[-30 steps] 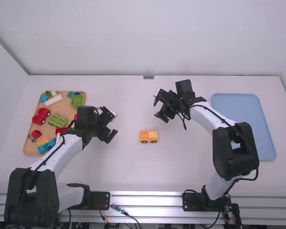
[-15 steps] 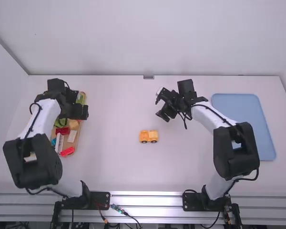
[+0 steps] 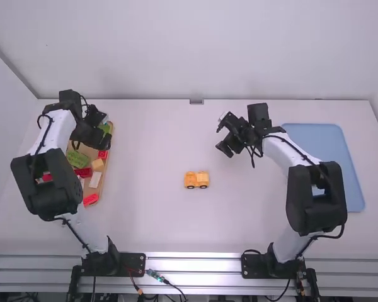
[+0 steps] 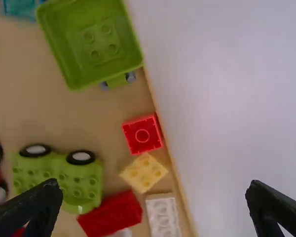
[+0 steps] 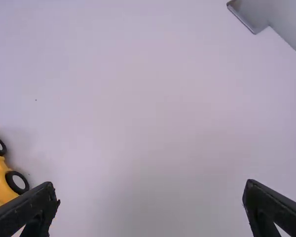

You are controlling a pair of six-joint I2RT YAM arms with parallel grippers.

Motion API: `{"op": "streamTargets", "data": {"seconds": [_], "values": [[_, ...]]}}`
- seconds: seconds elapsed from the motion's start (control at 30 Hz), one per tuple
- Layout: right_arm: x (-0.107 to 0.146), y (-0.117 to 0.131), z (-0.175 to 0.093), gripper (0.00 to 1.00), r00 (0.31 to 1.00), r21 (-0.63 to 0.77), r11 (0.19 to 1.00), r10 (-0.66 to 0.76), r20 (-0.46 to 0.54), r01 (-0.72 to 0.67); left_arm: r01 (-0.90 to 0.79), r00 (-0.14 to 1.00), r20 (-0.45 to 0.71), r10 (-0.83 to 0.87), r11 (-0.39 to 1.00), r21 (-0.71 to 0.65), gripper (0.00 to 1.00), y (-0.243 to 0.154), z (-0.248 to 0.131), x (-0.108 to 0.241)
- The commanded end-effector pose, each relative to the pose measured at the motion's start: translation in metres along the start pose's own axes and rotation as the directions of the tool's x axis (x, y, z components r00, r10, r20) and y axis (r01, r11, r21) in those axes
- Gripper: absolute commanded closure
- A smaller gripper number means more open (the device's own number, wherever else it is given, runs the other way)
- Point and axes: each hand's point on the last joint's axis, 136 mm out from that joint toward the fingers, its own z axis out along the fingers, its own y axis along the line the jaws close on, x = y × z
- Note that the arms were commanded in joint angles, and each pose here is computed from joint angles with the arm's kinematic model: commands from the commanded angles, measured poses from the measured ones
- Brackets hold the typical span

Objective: Assemble lego blocks to make yellow taxi

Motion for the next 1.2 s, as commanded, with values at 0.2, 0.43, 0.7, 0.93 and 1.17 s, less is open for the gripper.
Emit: {"op": "streamTargets", "data": {"seconds": [0.2,0.43,0.7,0.93,1.17], "values": [[-0.009,-0.011,-0.015,0.01,0.999,0.006,1.000,0.016,0.051,-0.017,-0.339,0.940,-0.020,0.339,0.940,0.029,0.01,-0.005,0.011,0.011],[-0.010,-0.010,-0.014,0.01,0.999,0.011,1.000,0.005,0.047,-0.006,-0.491,0.868,-0.030,0.495,0.867,0.083,0.01,-0.011,0.019,0.027],[-0.012,-0.010,-0.014,0.01,0.998,0.007,1.000,0.006,0.055,-0.006,-0.501,0.857,-0.086,0.507,0.861,0.082,0.00,0.000,0.029,0.050],[-0.013,-0.011,-0.014,0.01,0.998,0.012,1.000,0.002,0.060,-0.003,-0.482,0.876,0.041,0.481,0.867,0.123,0.03,0.003,0.038,0.064],[-0.013,-0.011,-0.014,0.01,0.998,0.011,1.000,0.004,0.059,-0.005,-0.534,0.843,0.173,0.510,0.834,0.143,0.01,-0.013,0.037,0.048]]}}
